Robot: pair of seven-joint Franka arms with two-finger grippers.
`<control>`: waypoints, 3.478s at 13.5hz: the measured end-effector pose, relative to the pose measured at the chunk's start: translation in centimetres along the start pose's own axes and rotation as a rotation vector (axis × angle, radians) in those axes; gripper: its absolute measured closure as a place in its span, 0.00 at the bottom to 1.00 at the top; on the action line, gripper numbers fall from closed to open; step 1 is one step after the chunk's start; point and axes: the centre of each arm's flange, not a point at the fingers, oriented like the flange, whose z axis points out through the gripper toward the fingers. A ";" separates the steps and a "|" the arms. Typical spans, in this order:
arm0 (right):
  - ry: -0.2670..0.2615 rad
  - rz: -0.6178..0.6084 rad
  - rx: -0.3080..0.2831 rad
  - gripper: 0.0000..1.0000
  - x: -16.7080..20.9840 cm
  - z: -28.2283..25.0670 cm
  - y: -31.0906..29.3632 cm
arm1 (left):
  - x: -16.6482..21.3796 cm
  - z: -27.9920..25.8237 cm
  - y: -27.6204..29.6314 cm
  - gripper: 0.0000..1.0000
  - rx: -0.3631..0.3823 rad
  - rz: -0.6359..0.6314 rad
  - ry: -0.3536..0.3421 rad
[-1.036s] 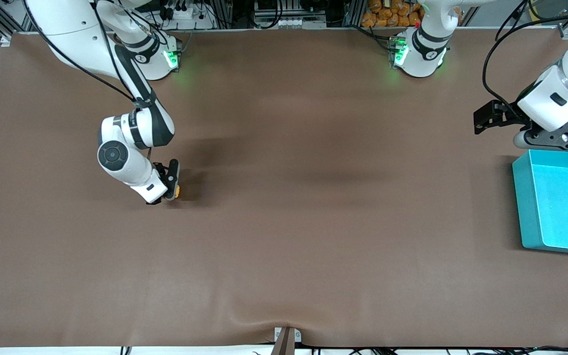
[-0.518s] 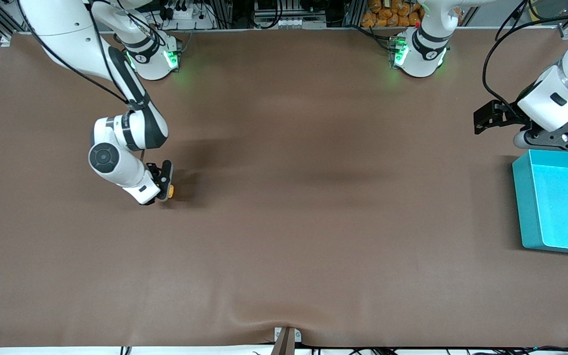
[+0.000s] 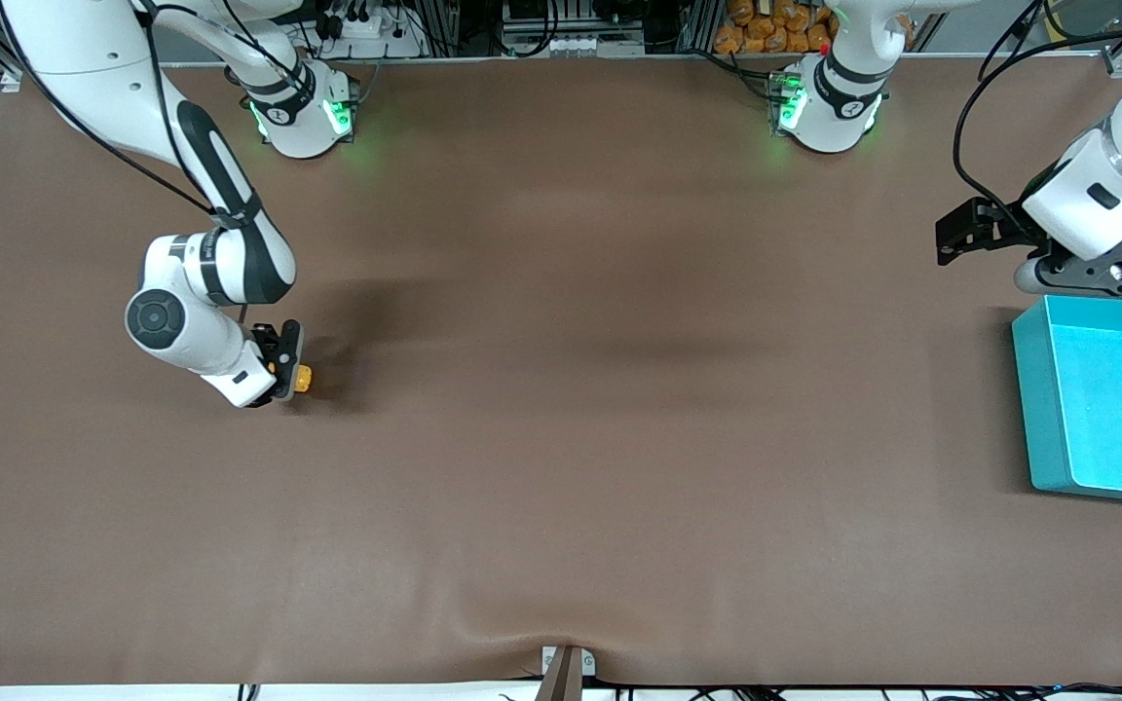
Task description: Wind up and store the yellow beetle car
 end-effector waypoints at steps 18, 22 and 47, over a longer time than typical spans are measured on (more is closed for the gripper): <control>0.023 0.013 0.007 0.33 -13.4 -1.0 2.1 | 0.0 0.0 0.0 0.00 0.000 -0.001 0.000; 0.037 0.055 0.110 0.00 -16.8 -9.9 5.5 | 0.0 0.0 -0.1 0.00 0.000 -0.001 0.000; 0.086 0.839 -0.031 0.00 -25.6 -38.7 3.7 | 1.5 3.3 -0.2 0.00 -0.001 -0.121 -0.058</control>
